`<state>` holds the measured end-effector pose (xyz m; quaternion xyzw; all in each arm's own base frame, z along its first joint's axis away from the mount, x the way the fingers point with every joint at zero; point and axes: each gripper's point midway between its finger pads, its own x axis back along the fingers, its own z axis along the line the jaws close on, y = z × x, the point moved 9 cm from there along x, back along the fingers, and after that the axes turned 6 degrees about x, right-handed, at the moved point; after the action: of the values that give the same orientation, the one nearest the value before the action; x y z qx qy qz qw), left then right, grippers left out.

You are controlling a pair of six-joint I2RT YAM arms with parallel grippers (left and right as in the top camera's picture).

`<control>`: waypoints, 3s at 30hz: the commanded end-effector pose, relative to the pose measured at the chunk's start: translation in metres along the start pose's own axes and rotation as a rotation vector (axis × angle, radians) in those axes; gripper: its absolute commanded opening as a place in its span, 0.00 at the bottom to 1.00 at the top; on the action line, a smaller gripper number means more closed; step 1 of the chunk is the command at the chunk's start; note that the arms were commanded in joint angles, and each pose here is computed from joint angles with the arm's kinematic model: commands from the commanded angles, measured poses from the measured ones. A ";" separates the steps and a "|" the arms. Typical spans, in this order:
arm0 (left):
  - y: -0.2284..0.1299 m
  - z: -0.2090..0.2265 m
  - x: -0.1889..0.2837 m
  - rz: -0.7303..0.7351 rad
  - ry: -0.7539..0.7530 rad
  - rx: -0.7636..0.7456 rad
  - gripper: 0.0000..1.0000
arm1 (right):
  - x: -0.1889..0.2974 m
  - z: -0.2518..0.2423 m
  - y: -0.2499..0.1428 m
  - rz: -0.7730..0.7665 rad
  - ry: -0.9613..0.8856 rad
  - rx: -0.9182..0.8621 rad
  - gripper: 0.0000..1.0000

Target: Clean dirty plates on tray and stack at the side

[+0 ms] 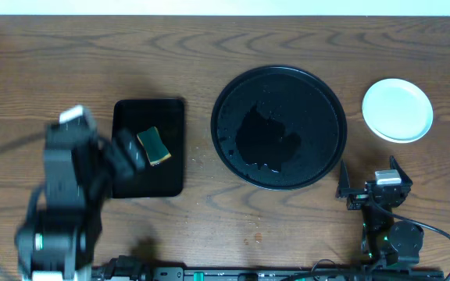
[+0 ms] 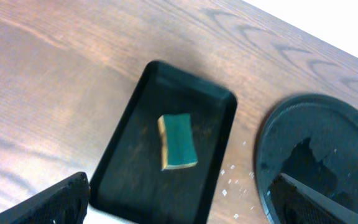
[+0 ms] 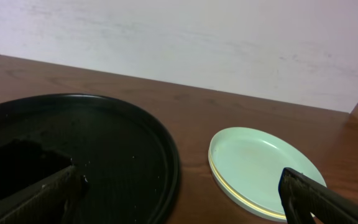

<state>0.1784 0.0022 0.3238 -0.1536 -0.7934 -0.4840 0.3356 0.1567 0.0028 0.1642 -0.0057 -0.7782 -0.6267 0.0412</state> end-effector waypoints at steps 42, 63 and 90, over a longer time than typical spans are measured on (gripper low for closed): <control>-0.128 0.057 -0.099 -0.514 -0.351 -0.015 0.93 | 0.000 -0.002 -0.001 0.004 -0.012 -0.015 0.99; -0.133 0.053 -0.100 -0.525 -0.312 -0.277 0.93 | 0.000 -0.002 -0.001 0.004 -0.012 -0.015 0.99; -0.134 0.053 -0.100 -0.523 -0.311 -0.277 0.93 | 0.000 -0.002 -0.001 0.004 -0.012 -0.015 0.99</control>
<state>0.1554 -0.0080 0.1616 -0.0469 -0.7796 -0.6239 0.0290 0.1568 0.0027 0.1640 -0.0064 -0.7782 -0.6267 0.0414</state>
